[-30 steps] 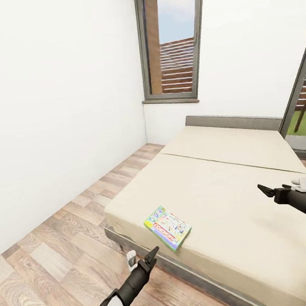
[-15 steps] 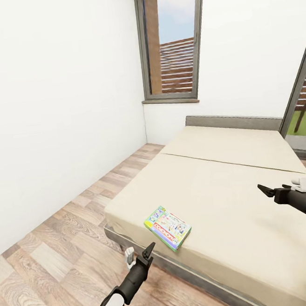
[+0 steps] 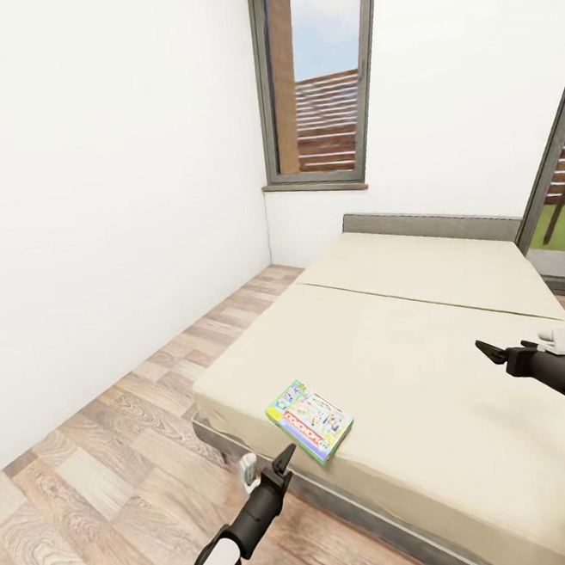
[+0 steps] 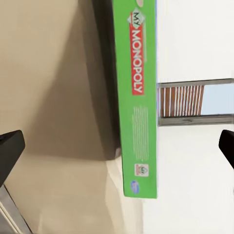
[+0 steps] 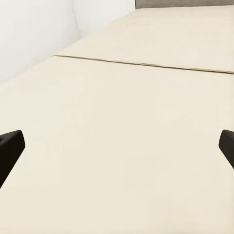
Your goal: Put all the toys in the child's room - the three board games (two on the bed and one on the table), the two jigsaw puzzles on the table, and the tennis ball on the table - inside the toy box on the table in the child's room.
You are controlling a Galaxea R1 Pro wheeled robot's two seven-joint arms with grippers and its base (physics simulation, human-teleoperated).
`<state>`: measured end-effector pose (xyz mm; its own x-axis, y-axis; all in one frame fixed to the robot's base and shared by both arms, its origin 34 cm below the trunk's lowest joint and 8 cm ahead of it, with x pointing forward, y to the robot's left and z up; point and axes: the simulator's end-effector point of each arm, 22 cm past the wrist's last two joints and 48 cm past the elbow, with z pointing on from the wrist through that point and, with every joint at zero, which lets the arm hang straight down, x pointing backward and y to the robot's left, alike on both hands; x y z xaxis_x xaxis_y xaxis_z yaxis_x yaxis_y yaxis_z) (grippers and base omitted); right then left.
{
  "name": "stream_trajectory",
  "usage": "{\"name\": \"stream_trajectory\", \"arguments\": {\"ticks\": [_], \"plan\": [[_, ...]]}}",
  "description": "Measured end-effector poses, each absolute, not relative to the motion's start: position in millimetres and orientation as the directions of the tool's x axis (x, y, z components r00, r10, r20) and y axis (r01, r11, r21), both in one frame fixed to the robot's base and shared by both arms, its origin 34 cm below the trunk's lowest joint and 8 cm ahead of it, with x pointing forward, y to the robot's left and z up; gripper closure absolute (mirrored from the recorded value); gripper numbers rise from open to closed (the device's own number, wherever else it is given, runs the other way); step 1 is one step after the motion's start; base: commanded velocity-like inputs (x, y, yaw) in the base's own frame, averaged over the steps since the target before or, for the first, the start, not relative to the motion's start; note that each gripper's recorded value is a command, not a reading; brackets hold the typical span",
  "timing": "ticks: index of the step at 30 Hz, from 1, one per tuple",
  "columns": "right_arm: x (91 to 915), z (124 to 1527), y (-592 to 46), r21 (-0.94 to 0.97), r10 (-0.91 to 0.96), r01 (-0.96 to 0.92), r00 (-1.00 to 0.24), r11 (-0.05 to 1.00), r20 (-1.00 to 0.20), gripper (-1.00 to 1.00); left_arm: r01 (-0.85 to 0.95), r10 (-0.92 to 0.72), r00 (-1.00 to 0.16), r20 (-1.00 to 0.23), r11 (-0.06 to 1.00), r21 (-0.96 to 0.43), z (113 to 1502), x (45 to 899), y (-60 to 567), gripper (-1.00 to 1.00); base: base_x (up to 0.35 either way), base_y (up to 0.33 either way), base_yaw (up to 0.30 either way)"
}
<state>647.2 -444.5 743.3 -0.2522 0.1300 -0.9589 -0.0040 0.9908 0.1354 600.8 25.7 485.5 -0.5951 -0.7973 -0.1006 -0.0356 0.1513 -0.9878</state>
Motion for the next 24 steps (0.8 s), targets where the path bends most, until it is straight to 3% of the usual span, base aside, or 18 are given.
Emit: {"name": "stream_trajectory", "arguments": {"ticks": [24], "plan": [[647,743,-445,0.134,0.129,-0.003,-0.252,0.991,-0.959,-1.00,-0.009,-0.791,-0.602,-0.106,0.140,-0.990,497,604,21,-1.00,0.000,0.000,-0.091]]}}
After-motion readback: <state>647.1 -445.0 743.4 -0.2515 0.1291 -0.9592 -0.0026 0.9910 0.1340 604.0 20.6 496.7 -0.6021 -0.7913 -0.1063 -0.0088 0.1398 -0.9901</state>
